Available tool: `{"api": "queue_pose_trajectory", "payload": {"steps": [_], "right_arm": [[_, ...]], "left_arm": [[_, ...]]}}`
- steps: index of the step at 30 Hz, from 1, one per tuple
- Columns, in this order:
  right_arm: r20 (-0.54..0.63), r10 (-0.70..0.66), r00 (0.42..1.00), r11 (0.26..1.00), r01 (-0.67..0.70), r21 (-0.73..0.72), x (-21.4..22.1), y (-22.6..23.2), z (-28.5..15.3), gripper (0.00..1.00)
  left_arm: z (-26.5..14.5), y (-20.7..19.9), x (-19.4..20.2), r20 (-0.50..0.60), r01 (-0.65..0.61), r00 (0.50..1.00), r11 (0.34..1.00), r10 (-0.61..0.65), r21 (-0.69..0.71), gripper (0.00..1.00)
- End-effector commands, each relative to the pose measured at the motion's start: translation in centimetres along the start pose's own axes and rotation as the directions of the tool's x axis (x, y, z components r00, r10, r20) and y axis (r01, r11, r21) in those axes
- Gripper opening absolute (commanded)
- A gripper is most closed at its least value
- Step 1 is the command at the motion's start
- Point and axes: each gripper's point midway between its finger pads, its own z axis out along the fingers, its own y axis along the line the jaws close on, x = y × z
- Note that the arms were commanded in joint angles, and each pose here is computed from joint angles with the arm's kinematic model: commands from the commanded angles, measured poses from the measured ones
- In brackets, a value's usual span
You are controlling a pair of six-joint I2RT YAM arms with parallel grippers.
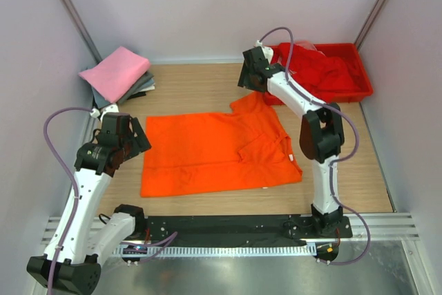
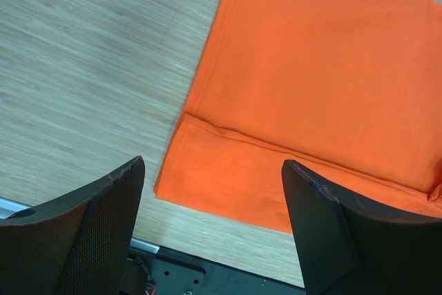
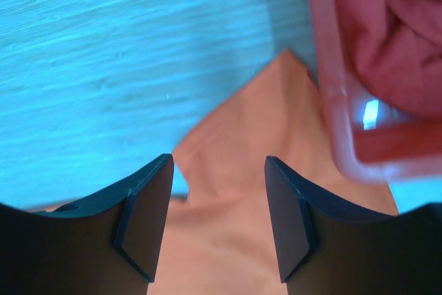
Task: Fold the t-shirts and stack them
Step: Fold the tshirt
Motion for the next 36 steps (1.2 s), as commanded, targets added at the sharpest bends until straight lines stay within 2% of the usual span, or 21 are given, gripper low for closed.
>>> {"api": "queue_pose_trajectory", "payload": {"steps": [1,2,4,9,16,22,25,26,27,29,30,32,33,36], "right_arm": [[-0.037,-0.126,0.991,0.991,0.127,0.039,-0.3,0.1,2.2,0.62],[-0.065,-0.136,0.989,0.989,0.139,0.052,0.8,0.0,4.0,0.62],[-0.046,-0.135,0.99,0.989,0.138,0.054,-0.2,0.6,4.5,0.63],[-0.075,-0.137,0.988,0.985,0.144,0.095,1.0,0.4,7.5,0.66],[-0.118,-0.133,0.984,0.984,0.145,0.101,3.4,0.0,10.2,0.68],[-0.178,-0.115,0.977,0.978,0.143,0.15,6.1,-1.6,11.1,0.67],[-0.212,-0.098,0.972,0.98,0.131,0.149,8.0,-1.9,11.4,0.56],[-0.216,-0.093,0.972,0.982,0.126,0.144,8.3,-2.0,11.5,0.48],[-0.224,-0.086,0.971,0.984,0.118,0.134,8.7,-1.8,11.5,0.36],[-0.236,-0.081,0.968,0.986,0.113,0.126,9.5,-1.9,11.8,0.25],[-0.242,-0.08,0.967,0.986,0.112,0.125,9.7,-2.0,11.9,0.17],[-0.249,-0.079,0.965,0.988,0.109,0.108,10.0,-1.6,12.0,0.11],[-0.246,-0.076,0.966,0.989,0.104,0.106,9.8,-1.6,11.8,0.05],[-0.236,-0.073,0.969,0.995,0.087,0.047,9.6,-0.6,11.3,0.01]], "left_arm": [[-0.1,-0.5,-1.0,0.042,0.009,0.999,0.999,-0.011,0.03,0.81],[-0.1,-0.5,-1.1,0.044,0.01,0.999,1.0,-0.011,0.03,0.81],[0.0,-0.5,-1.0,0.038,0.008,0.999,1.0,-0.009,0.026,0.8],[0.0,-0.5,-1.0,0.039,0.007,0.999,1.0,-0.008,0.028,0.8],[0.0,-0.4,-1.0,0.04,0.011,0.999,1.0,-0.012,0.02,0.79],[0.0,-0.3,-1.1,0.044,0.016,0.999,1.0,-0.016,0.015,0.79],[0.0,-0.3,-1.0,0.043,0.015,0.999,1.0,-0.016,0.014,0.79],[0.0,-0.3,-1.1,0.044,0.015,0.999,1.0,-0.016,0.013,0.79],[0.1,-0.2,-1.0,0.042,0.014,0.999,1.0,-0.015,0.011,0.79],[0.2,-0.3,-1.0,0.039,0.014,0.999,1.0,-0.014,0.01,0.79],[0.2,-0.3,-1.0,0.038,0.013,0.999,1.0,-0.014,0.009,0.79],[0.4,-0.3,-0.9,0.03,0.012,0.999,1.0,-0.012,0.002,0.79],[0.5,-0.3,-0.9,0.027,0.011,1.0,1.0,-0.011,0.001,0.79],[1.4,-0.5,-0.9,0.013,0.008,1.0,1.0,-0.008,-0.009,0.8]]}}
